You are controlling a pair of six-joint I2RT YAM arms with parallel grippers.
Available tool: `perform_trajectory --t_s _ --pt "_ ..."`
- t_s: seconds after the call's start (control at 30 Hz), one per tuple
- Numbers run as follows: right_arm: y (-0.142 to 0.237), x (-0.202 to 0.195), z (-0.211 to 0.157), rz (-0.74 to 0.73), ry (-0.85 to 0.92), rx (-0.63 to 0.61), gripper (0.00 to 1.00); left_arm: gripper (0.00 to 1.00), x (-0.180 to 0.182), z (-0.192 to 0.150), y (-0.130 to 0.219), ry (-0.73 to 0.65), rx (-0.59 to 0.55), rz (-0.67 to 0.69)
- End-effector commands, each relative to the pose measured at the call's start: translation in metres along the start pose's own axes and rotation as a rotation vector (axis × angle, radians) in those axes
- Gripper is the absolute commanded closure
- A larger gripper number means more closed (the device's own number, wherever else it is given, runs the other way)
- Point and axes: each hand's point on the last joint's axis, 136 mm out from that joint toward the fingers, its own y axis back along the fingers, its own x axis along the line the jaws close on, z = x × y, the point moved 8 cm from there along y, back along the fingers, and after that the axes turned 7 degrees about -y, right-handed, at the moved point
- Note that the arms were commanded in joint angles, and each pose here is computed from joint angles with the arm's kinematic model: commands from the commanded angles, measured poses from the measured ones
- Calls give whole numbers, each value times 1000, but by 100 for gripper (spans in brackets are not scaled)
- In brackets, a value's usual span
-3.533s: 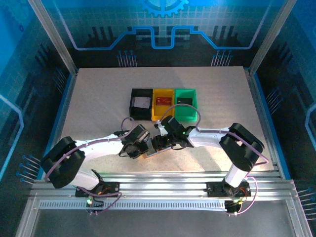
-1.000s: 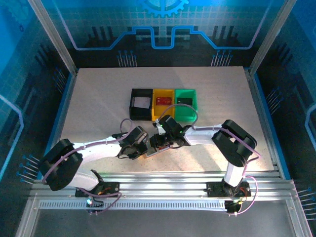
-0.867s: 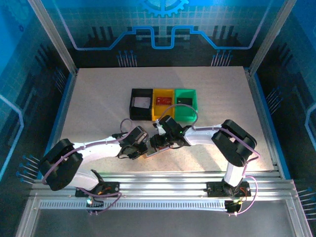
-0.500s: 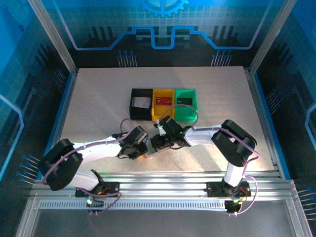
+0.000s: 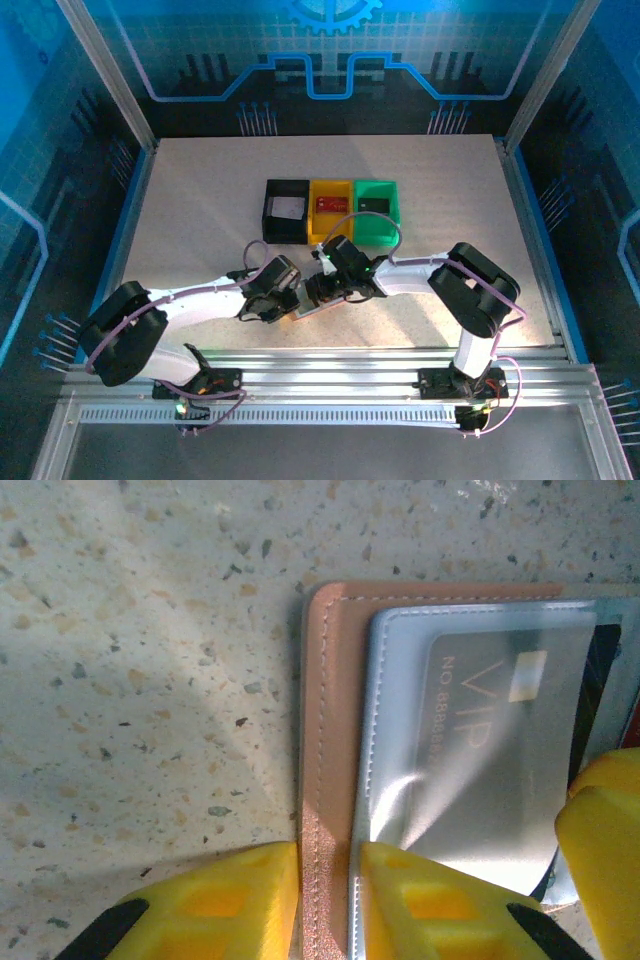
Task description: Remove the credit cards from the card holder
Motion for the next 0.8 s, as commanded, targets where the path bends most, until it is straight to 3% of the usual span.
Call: perform_trajectory --t_s 0.0,0.77 --pt "5 -5 -4 -18 12 8 77 76 21 -12 -18 -5 46 85" --pt "6 -7 -2 -1 0 33 75 76 18 -12 -20 -10 56 85"
